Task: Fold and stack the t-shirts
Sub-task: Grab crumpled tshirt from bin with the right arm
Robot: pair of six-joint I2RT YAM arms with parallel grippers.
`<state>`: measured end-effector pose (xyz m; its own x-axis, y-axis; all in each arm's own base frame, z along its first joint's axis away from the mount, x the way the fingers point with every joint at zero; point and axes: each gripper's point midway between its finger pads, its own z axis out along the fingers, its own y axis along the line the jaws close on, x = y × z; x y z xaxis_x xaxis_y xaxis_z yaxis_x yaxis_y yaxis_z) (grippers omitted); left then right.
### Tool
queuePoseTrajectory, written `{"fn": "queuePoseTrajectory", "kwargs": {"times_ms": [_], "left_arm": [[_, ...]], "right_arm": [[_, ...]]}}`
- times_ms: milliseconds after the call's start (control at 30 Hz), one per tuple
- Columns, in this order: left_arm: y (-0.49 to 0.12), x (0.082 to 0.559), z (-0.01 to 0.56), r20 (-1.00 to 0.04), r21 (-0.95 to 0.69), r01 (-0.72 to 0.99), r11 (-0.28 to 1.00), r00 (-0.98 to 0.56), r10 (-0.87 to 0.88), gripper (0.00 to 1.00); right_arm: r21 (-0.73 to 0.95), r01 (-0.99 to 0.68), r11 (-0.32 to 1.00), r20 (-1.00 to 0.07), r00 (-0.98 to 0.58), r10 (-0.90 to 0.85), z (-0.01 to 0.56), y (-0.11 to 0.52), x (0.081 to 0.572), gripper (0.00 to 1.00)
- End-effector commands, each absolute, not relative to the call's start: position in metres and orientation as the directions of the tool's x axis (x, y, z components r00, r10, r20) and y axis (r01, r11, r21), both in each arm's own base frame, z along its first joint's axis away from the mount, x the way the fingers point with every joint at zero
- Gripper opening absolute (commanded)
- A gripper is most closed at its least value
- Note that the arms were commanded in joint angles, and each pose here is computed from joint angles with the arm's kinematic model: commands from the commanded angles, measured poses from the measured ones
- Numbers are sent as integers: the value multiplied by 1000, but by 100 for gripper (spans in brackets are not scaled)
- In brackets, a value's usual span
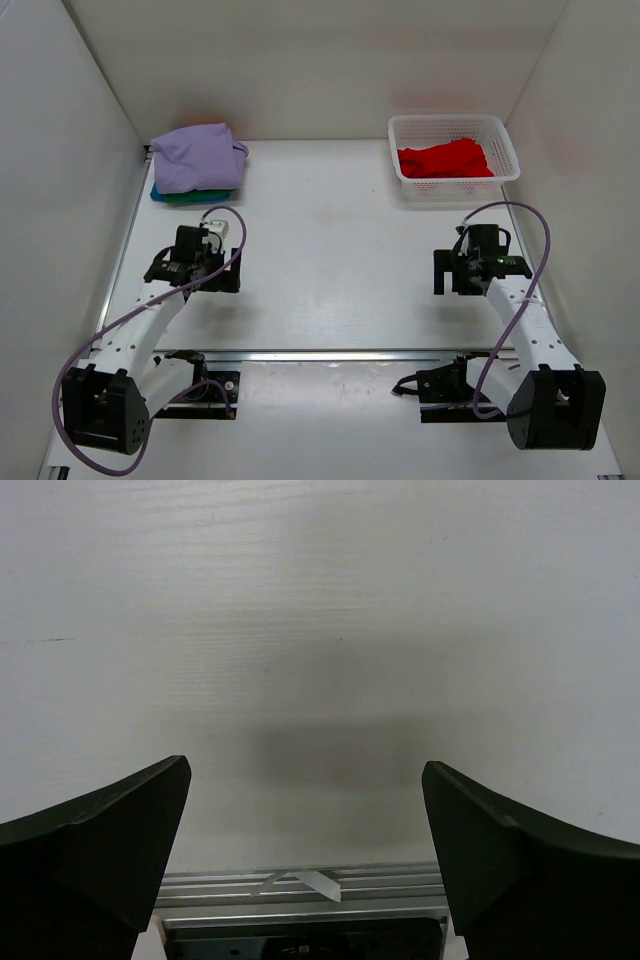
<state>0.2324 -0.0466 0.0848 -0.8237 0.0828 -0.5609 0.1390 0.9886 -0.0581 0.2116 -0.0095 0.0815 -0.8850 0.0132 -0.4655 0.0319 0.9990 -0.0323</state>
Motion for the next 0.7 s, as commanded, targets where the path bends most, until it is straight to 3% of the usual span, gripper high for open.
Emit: {"fn": "queuePoseTrajectory", "kwargs": {"times_ms": [0, 233, 400, 567, 600, 667], "left_arm": [[-53, 234, 88, -581, -53, 174, 983, -806, 112, 99], [-63, 233, 91, -599, -51, 214, 975, -788, 141, 99], [-64, 232, 97, -621, -45, 214, 976, -771, 140, 99], [-59, 234, 110, -674, -42, 192, 981, -730, 114, 99], [-58, 232, 111, -683, -40, 191, 981, -722, 113, 98], [-60, 231, 121, -722, -41, 210, 977, -682, 117, 98]], "right_arm": [[-35, -1, 999, -518, -855, -19, 91, -3, 220, 100], [-68, 64, 996, -507, -861, 20, 91, -12, 222, 99], [-6, 99, 995, -637, -768, 72, 140, -19, 259, 97], [55, 75, 996, -770, -631, 90, 223, -19, 345, 74], [80, 78, 994, -774, -624, 111, 228, -18, 356, 60], [105, 62, 993, -798, -591, 121, 250, -16, 400, 42]]}}
